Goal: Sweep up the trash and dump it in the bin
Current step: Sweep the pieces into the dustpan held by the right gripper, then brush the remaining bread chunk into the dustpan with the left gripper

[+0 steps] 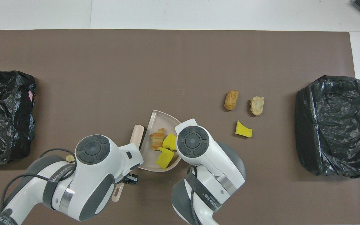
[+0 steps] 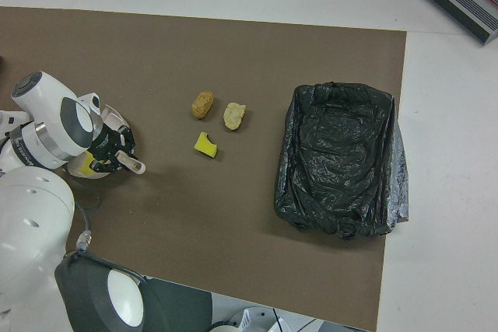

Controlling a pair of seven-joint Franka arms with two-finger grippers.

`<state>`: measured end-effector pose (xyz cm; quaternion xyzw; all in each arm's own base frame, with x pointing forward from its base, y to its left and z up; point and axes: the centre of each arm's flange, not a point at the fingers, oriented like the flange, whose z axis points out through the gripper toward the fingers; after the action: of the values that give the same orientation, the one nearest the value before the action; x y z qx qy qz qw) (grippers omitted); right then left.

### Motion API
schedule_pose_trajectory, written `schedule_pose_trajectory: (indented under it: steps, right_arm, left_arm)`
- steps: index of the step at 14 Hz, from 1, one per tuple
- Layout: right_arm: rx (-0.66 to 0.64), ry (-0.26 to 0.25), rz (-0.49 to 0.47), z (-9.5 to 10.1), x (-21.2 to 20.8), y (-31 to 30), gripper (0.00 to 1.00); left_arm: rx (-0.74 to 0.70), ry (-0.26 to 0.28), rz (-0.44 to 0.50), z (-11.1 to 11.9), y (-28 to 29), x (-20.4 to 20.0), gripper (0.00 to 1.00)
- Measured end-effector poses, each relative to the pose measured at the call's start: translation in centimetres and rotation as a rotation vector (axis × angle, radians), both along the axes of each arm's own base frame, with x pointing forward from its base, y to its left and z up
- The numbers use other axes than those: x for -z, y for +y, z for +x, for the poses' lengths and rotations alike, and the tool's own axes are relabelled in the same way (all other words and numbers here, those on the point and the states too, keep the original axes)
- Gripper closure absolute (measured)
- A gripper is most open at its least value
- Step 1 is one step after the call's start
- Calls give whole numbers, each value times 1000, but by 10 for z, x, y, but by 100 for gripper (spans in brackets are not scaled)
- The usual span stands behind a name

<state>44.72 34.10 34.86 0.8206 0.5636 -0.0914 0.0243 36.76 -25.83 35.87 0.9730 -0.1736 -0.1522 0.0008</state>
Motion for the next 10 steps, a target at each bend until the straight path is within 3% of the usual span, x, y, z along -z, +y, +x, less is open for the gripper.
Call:
schedule_pose_trajectory:
  steps: [4, 7, 10]
  right_arm:
    - [0, 0, 0, 0, 0, 0, 68]
    - [-14, 2, 1, 0, 0, 0, 68]
    - [-98, 11, 12, -2, -1, 3, 68]
  left_arm:
    - [-76, 0, 17, 1, -5, -55, 74]
    - [-305, 76, 148, -20, 40, -89, 74]
    - [-550, 88, 265, -29, 103, -75, 74]
